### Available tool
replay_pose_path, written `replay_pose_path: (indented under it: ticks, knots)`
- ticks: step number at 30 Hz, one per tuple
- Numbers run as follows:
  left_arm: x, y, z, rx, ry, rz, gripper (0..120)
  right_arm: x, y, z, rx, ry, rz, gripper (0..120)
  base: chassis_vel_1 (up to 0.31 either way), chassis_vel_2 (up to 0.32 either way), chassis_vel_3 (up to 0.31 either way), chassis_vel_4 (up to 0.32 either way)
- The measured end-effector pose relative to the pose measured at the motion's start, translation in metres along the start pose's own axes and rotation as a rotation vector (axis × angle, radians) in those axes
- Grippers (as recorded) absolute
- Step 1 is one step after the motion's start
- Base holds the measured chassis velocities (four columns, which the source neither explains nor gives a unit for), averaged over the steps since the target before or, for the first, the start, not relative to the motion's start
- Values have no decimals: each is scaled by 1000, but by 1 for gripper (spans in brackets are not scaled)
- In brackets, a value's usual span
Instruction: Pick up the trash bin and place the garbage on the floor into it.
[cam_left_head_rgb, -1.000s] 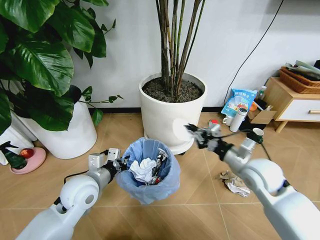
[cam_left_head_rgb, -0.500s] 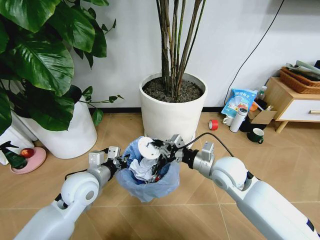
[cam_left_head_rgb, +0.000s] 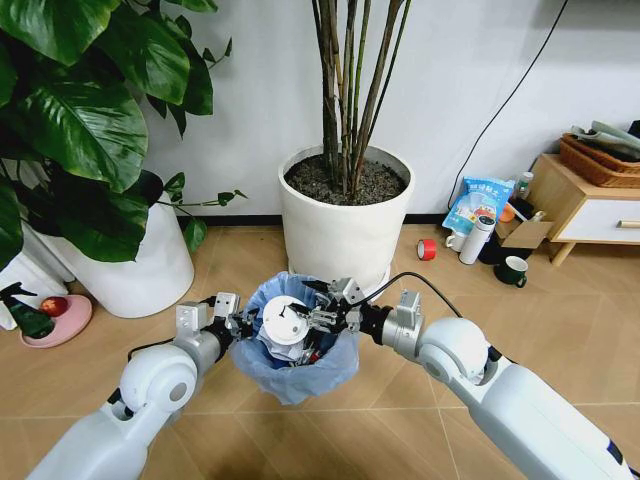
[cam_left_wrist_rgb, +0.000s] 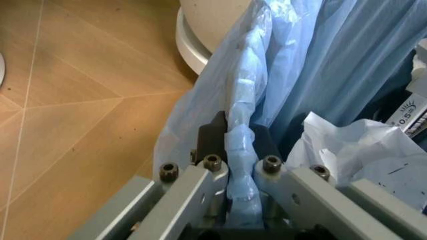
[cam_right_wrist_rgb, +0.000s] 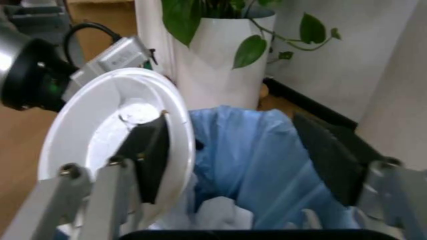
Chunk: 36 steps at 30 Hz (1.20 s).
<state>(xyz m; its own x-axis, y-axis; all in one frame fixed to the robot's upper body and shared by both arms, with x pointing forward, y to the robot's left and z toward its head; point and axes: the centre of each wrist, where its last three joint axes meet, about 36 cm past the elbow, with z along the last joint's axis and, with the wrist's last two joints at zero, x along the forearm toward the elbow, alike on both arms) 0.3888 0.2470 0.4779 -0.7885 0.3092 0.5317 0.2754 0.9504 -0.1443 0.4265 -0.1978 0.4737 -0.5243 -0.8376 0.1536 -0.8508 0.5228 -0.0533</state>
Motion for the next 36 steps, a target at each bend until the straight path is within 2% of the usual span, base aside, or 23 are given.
replay_pose_path:
  ticks: [2,6,7,9,36]
  knots:
    - [1,0,0,-1,-2,0,0,2,-5,0,16,-2,17,82,0,0,0,0]
    - [1,0,-1,-2,-3,0,0,3,-11,2,36,-3,32,88,0,0,0,0]
    - [1,0,-1,-2,-4,-1,0,5,-16,6,59,-3,42,96,0,0,0,0]
    - [1,0,-1,-2,-5,-1,0,7,-19,10,72,4,49,99,0,0,0,0]
    - [-3,3,0,11,-12,-4,0,42,-34,13,124,16,57,100,0,0,0,0]
